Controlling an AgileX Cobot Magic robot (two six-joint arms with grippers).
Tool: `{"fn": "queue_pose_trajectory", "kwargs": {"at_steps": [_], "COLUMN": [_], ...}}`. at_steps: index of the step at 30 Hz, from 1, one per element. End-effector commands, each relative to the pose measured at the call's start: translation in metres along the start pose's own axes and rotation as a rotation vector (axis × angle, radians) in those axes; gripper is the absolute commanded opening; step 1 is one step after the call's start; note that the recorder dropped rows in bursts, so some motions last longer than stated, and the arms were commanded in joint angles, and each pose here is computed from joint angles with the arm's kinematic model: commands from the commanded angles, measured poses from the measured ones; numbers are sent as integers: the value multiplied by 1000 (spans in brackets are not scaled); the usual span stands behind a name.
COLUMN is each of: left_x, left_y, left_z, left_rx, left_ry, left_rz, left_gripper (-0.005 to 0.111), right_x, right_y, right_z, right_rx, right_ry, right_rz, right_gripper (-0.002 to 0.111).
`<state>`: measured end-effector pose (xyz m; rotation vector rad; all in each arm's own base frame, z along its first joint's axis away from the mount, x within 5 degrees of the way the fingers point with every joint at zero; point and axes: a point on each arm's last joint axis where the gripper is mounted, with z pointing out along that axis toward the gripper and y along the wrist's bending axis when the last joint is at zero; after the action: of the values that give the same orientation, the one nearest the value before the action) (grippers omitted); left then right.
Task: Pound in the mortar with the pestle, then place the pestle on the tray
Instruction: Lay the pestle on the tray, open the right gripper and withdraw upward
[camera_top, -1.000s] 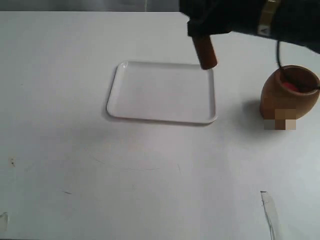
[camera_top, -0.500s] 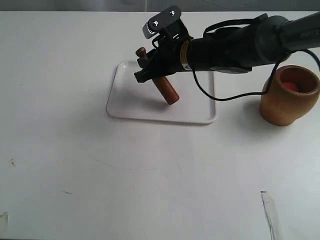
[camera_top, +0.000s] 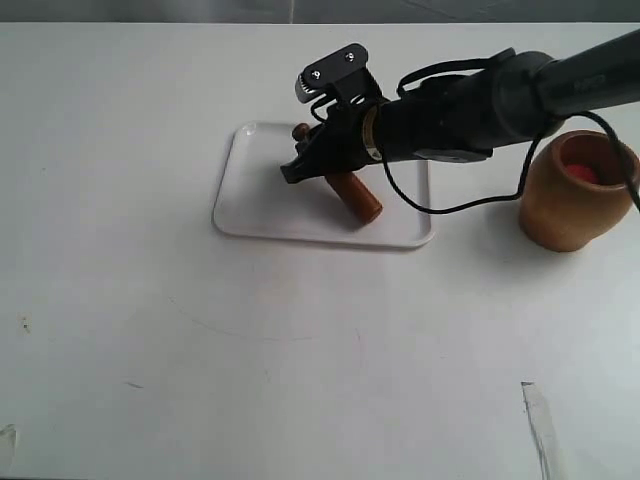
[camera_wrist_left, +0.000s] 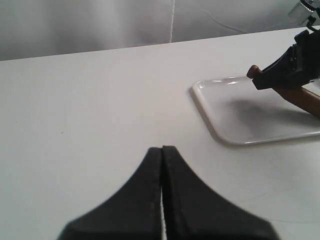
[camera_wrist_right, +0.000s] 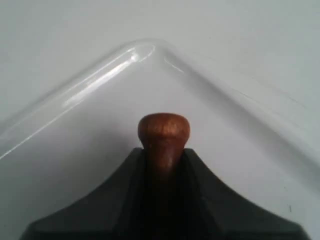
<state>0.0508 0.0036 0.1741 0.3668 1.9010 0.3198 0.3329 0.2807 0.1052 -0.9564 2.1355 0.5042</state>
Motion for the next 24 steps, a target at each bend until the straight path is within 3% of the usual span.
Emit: {"fn": "queue_pose_trajectory", "kwargs": {"at_steps": [1, 8, 12, 16, 20, 24], "left_x": [0, 0, 0, 0, 0, 0], "left_y": [-1, -1, -1, -1, -1, -1], "left_z": [0, 0, 0, 0, 0, 0], "left_rx": [8, 8, 8, 8, 8, 8], "left_ry": [-7, -7, -7, -7, -7, -7], "left_rz": [-12, -12, -12, -12, -12, -12], "left_gripper": [0, 0, 0, 0, 0, 0], "right_x": [5, 7, 3, -21, -60, -88], "right_y": [1, 1, 1, 1, 9, 37], "right_z": [5, 7, 5, -18, -62, -116], "right_rx": [11, 7, 8, 41, 94, 89], "right_ry": [28, 28, 19, -39, -135, -238], "right_rz": [-7, 20, 19, 9, 5, -138], "right_gripper": [8, 38, 39, 39, 31, 1]}}
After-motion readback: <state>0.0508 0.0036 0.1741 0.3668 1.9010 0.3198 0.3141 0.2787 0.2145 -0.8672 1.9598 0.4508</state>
